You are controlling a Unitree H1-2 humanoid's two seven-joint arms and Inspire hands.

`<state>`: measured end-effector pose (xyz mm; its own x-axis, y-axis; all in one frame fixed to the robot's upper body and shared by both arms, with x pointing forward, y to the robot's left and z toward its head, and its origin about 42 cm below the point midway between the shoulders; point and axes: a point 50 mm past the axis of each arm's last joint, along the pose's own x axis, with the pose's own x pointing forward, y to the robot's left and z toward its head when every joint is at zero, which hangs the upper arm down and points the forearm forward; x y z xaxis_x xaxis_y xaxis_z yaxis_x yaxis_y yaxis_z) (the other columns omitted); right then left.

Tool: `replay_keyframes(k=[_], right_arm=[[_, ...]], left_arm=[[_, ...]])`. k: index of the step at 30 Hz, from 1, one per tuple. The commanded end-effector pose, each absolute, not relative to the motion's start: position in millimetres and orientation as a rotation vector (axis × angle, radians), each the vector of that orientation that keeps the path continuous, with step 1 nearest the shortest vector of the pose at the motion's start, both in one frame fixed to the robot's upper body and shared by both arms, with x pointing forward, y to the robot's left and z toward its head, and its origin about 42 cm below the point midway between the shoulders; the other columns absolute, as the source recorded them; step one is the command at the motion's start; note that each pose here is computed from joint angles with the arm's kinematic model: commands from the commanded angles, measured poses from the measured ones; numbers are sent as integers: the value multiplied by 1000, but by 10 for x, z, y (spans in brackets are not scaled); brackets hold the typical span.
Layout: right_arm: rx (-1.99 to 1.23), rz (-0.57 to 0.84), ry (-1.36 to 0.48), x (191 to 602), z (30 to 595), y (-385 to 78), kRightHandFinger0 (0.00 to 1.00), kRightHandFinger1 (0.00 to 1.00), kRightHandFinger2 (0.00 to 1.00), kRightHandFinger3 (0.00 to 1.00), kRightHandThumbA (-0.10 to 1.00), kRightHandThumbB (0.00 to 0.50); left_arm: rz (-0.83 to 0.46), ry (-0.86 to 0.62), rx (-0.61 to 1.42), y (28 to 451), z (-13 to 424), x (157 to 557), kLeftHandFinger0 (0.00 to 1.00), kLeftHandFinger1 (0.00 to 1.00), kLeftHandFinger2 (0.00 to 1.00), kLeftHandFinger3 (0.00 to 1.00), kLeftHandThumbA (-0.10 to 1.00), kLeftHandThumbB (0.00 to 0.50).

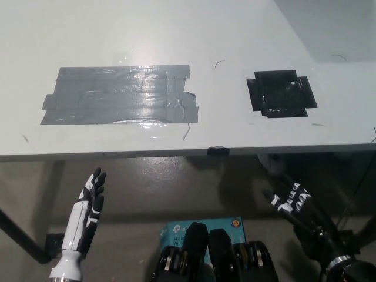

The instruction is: A grey duster is kept infront of the robot in the middle of the table and the robot extends its right arm to grab the duster, picks it up and hands it to a person

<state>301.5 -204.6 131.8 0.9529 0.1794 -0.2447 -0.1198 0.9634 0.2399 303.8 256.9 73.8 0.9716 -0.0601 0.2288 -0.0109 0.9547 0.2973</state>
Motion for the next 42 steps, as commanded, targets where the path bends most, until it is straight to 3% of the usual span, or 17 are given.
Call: replay_keyframes(k=[1, 11, 22, 42], right_arm=[[-245, 107, -179, 3019, 1415, -2181, 1000, 1000, 1000, 1000, 900, 341], [-275, 109, -188, 3021, 1358, -2166, 1000, 1000, 1000, 1000, 857, 307], [-311, 118, -208, 3025, 1350, -2143, 1000, 1000, 1000, 1000, 873, 311], [-326, 124, -233, 3051, 1294, -2124, 1000, 1000, 1000, 1000, 825, 265]], left_arm=[[-15, -298, 296, 2562, 809, 2973, 998, 1000, 1000, 1000, 971, 258], [-9, -290, 294, 2565, 784, 2937, 955, 1000, 1000, 1000, 957, 275], [-8, -291, 296, 2565, 787, 2937, 950, 1000, 1000, 1000, 935, 284], [-11, -286, 301, 2577, 779, 2946, 942, 1000, 1000, 1000, 919, 274]])
